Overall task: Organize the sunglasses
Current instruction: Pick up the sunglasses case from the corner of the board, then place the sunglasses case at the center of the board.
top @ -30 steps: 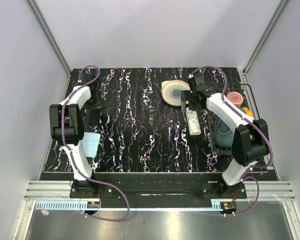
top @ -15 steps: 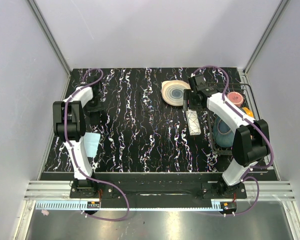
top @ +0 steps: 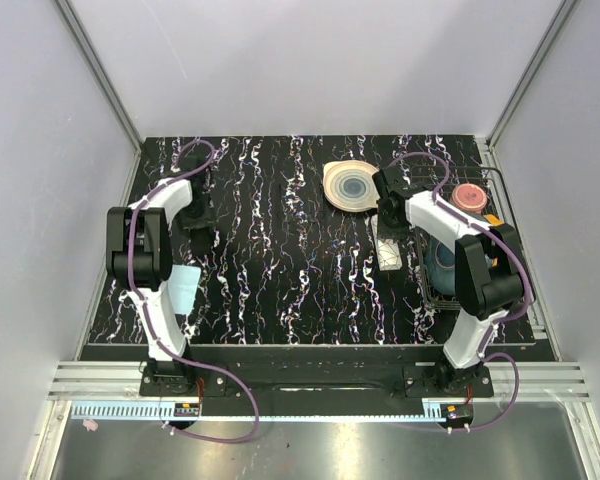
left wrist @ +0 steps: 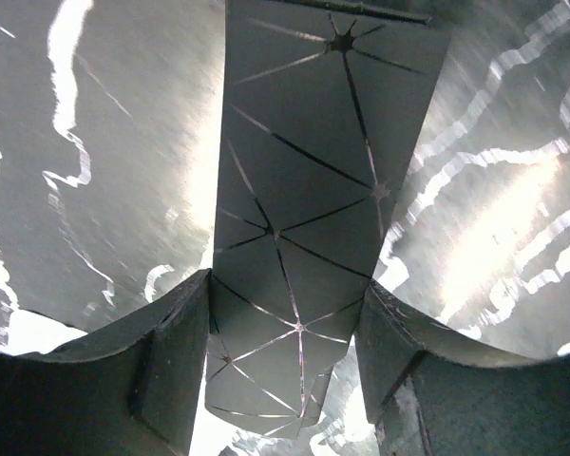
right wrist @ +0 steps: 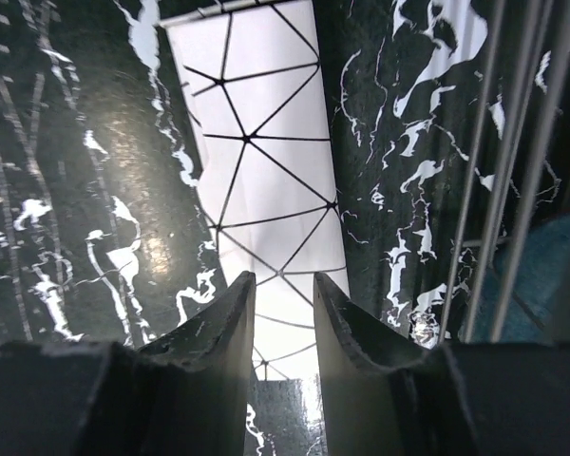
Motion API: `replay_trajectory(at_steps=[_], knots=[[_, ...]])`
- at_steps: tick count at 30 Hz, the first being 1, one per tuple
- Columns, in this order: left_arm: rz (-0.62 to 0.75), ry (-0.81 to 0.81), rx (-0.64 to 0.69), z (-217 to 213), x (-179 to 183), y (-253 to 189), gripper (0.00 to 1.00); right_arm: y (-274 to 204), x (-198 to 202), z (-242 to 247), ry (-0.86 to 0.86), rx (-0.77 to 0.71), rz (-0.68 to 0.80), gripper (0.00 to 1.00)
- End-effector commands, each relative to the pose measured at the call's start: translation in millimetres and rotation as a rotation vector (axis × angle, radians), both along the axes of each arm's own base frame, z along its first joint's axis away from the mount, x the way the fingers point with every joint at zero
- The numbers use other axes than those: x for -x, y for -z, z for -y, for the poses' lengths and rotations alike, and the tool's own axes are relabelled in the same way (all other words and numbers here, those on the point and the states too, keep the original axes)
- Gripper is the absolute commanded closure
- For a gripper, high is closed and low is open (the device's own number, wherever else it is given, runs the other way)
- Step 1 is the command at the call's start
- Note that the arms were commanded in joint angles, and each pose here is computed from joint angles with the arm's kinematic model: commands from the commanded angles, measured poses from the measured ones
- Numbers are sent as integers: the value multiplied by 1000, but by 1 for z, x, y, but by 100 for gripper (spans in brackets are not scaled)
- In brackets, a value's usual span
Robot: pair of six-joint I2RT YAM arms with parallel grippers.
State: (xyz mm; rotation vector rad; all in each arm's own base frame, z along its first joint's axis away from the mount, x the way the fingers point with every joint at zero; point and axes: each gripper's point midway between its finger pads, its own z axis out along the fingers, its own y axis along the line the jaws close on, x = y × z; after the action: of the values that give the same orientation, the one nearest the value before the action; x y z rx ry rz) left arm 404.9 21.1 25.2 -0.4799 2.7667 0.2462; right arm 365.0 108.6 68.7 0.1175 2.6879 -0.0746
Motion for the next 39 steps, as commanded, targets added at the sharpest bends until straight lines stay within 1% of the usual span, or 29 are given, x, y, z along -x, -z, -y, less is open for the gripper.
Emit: replay_trajectory(at_steps=[1, 2, 4, 5, 7, 10, 11, 12, 13, 15, 16, 19, 25, 29, 33, 35, 37, 38, 39], knots=[[90, 55, 101, 40, 5, -34, 75, 20, -1, 1, 15, -1, -25, 64], [82, 72, 107, 49, 13, -33, 75, 26, 0, 1, 14, 3, -40, 63], [120, 99, 133, 62, 17, -46, 75, 32, 3, 2, 13, 1, -56, 64], [107, 125, 141, 73, 27, -43, 75, 33, 4, 2, 14, 0, -59, 64], [145, 164, 152, 86, 33, -57, 75, 34, 5, 3, 15, 1, -57, 64], [183, 264, 160, 115, 49, -72, 75, 31, 5, 4, 18, -2, -50, 64], [201, 334, 153, 131, 58, -78, 74, 28, 5, 4, 18, -4, -43, 63], [213, 372, 149, 140, 62, -81, 74, 25, 3, 4, 18, -7, -34, 63], [210, 449, 153, 161, 74, -80, 73, 21, 2, 3, 19, -14, -25, 62], [237, 547, 159, 182, 82, -86, 73, 12, -3, 2, 29, -29, -1, 60], [229, 610, 161, 198, 93, -82, 72, 7, -4, -1, 29, -43, 11, 60], [221, 728, 192, 230, 107, -74, 72, -5, -10, -6, 26, -72, 38, 59], [187, 936, 169, 275, 131, -49, 72, -27, -15, -8, 49, -102, 96, 56], [125, 1043, 127, 289, 144, -24, 71, -32, -12, -6, 62, -116, 108, 54], [66, 1093, 77, 291, 155, -6, 71, -33, -10, -8, 59, -133, 103, 55], [49, 1103, 52, 289, 160, 1, 69, -34, -12, -10, 56, -140, 105, 55], [47, 1097, 39, 286, 161, 3, 64, -34, -13, -13, 55, -155, 100, 55], [56, 1091, 28, 285, 159, 1, 59, -36, -14, -15, 51, -164, 105, 55], [64, 1083, 18, 284, 158, -1, 49, -37, -14, -16, 52, -173, 102, 55]])
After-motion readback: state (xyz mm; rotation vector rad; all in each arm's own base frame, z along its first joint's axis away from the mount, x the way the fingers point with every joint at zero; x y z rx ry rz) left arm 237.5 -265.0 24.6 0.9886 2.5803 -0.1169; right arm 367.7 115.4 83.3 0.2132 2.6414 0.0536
